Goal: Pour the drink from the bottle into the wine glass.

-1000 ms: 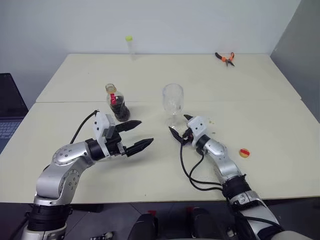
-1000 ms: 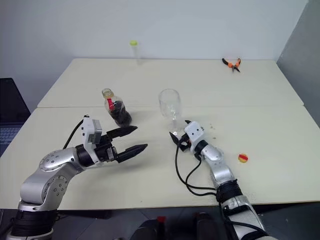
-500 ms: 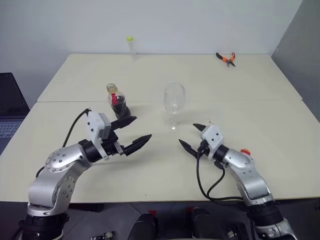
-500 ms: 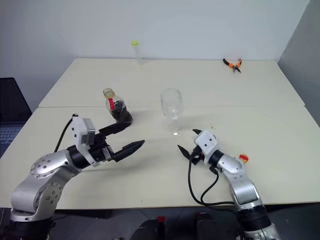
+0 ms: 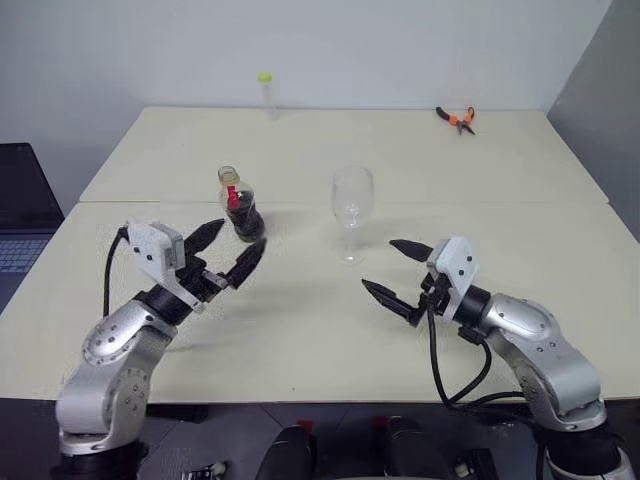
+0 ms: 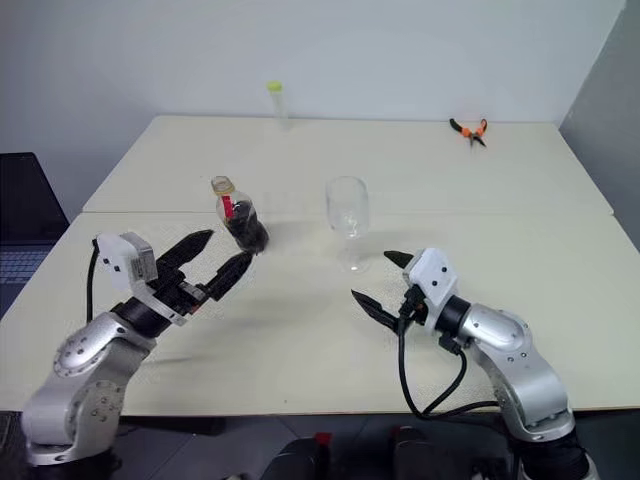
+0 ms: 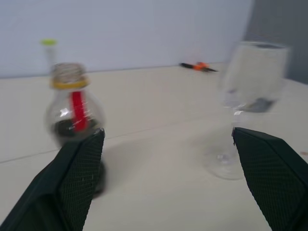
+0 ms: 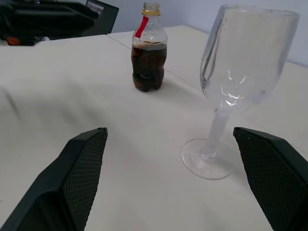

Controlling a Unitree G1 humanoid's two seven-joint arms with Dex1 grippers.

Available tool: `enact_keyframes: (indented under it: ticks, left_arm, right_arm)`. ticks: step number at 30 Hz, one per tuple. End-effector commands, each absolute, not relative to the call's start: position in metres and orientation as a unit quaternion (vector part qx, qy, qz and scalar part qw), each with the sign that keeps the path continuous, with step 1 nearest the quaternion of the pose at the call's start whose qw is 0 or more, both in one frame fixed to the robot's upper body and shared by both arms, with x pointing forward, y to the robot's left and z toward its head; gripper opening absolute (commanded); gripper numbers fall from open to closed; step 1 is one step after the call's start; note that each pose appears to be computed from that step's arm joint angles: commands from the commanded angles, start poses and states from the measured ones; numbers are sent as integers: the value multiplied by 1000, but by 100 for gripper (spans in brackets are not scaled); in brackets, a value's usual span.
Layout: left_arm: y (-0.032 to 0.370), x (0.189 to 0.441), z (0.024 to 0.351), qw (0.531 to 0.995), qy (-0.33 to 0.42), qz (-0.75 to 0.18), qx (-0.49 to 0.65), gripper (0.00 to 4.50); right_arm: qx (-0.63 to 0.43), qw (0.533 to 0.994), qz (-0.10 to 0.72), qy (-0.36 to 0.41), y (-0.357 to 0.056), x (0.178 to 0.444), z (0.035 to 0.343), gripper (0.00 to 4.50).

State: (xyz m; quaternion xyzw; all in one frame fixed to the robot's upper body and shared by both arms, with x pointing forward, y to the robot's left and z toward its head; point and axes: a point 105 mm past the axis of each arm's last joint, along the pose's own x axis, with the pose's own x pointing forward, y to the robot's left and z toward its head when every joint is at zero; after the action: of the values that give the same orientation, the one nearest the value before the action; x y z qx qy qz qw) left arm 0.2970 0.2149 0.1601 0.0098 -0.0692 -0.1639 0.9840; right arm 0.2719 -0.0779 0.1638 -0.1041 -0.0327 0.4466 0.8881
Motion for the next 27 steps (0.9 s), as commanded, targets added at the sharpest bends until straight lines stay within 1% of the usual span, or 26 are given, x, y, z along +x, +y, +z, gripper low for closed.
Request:
enact_keyframes:
  ticks: [1, 3, 9, 12, 14, 27]
  left_arm:
    - [222, 302, 161, 988, -92, -114, 51, 450]
    - [228, 311, 154, 990, -90, -84, 61, 450]
    - [235, 334, 147, 991, -87, -66, 71, 450]
    - [231, 351, 146, 992, -83, -78, 61, 450]
    - [229, 359, 147, 991, -84, -86, 64, 450]
    - [218, 401, 142, 992, -71, -84, 68, 450]
  right_arm:
    - [-104, 881, 459, -54, -76, 265, 180, 447]
    - [-99, 877, 468, -52, -75, 262, 182, 447]
    - [-81, 866, 491, -54, -69, 255, 191, 447]
    - [-82, 856, 506, -63, -67, 251, 201, 447]
    - [-87, 855, 507, -66, -66, 251, 203, 447]
    - [-97, 860, 497, -71, -66, 252, 205, 447]
